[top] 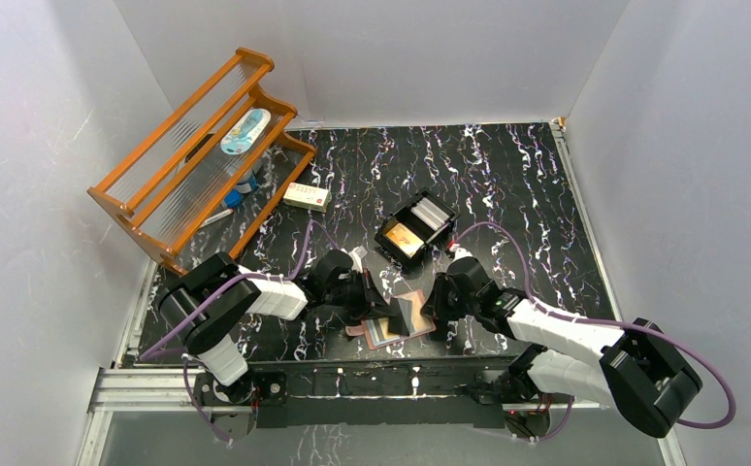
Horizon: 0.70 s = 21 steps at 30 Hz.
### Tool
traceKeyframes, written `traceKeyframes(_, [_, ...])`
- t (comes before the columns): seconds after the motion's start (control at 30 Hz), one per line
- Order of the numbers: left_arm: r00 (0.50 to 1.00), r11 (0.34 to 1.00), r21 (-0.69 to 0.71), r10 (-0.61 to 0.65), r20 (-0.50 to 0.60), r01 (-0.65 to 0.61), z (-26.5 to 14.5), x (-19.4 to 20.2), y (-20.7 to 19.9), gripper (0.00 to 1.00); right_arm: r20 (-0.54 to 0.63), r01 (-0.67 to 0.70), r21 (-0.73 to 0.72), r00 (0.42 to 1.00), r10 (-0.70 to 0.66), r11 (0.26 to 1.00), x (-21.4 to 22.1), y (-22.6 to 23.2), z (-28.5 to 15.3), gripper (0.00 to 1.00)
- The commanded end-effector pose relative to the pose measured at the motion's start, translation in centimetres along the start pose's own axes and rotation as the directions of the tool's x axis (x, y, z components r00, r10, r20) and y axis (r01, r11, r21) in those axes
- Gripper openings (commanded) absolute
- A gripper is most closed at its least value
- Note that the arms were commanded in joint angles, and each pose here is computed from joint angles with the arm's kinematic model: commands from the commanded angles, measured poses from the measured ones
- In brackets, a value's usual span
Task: Put the credit cards into the card holder
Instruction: Insert the credit card into the card holder.
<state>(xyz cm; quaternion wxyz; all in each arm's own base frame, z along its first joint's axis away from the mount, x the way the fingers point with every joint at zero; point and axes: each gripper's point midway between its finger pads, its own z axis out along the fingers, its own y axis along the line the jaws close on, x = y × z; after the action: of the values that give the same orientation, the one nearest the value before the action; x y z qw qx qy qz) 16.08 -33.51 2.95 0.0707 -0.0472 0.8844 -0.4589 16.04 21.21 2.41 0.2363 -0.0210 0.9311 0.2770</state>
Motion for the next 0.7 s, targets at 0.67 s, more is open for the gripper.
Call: traceKeyframes(0.67, [0.972,0.998,0.018,0.054,0.228,-0.06,0.2,-3.0,-1.2,0.0,-0.036,-0.233,-0.073,0.972,0.231,0.97,3.3,-0.5,0.3,0.23])
